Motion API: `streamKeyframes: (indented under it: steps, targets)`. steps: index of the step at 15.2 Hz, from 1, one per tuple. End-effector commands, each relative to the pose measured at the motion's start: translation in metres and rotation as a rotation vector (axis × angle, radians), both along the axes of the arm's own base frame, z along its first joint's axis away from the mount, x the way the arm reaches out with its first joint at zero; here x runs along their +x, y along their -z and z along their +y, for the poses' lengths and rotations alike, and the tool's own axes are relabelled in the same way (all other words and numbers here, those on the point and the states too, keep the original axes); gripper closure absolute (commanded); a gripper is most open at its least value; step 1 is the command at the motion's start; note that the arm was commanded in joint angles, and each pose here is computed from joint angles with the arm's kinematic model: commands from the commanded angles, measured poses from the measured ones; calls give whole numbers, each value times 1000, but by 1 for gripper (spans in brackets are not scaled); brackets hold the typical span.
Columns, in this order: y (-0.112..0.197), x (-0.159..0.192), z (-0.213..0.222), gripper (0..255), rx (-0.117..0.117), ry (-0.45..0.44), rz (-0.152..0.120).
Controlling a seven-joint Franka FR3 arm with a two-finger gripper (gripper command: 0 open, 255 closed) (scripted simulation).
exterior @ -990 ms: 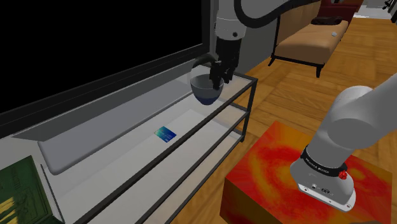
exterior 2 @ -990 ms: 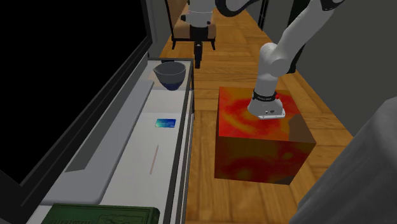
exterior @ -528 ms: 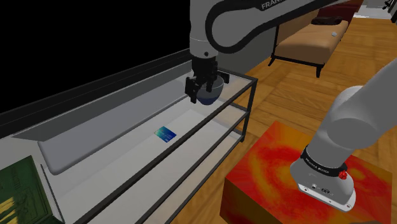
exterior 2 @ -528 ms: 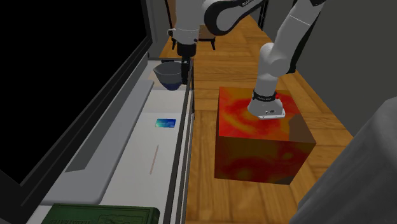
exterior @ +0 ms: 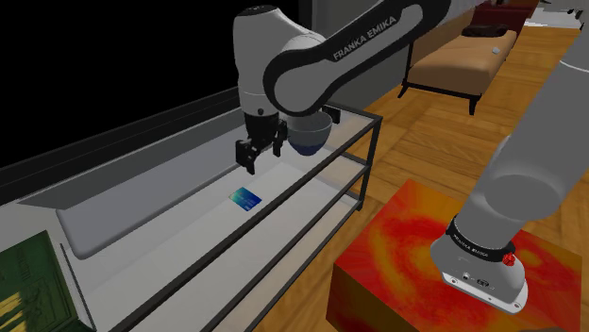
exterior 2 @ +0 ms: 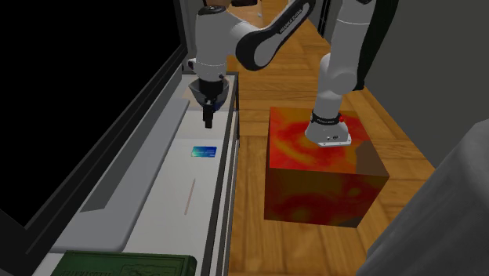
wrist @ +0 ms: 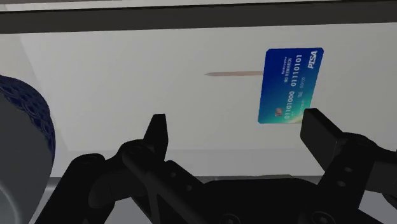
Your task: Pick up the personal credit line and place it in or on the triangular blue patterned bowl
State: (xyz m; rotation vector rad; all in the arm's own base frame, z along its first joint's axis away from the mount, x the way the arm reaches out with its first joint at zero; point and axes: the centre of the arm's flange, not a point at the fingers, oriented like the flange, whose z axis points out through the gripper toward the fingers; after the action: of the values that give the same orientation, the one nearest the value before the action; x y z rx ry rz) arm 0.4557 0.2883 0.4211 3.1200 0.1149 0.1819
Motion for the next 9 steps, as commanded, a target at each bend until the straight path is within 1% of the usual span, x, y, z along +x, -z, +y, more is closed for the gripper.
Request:
streamKeyframes:
  steps: [1, 6, 9]
  targets:
    - [13, 14, 20, 0, -1, 8, -9]
    - [43, 46, 68, 0, -7, 23, -29]
    - [56, 50, 72, 0, -8, 24, -30]
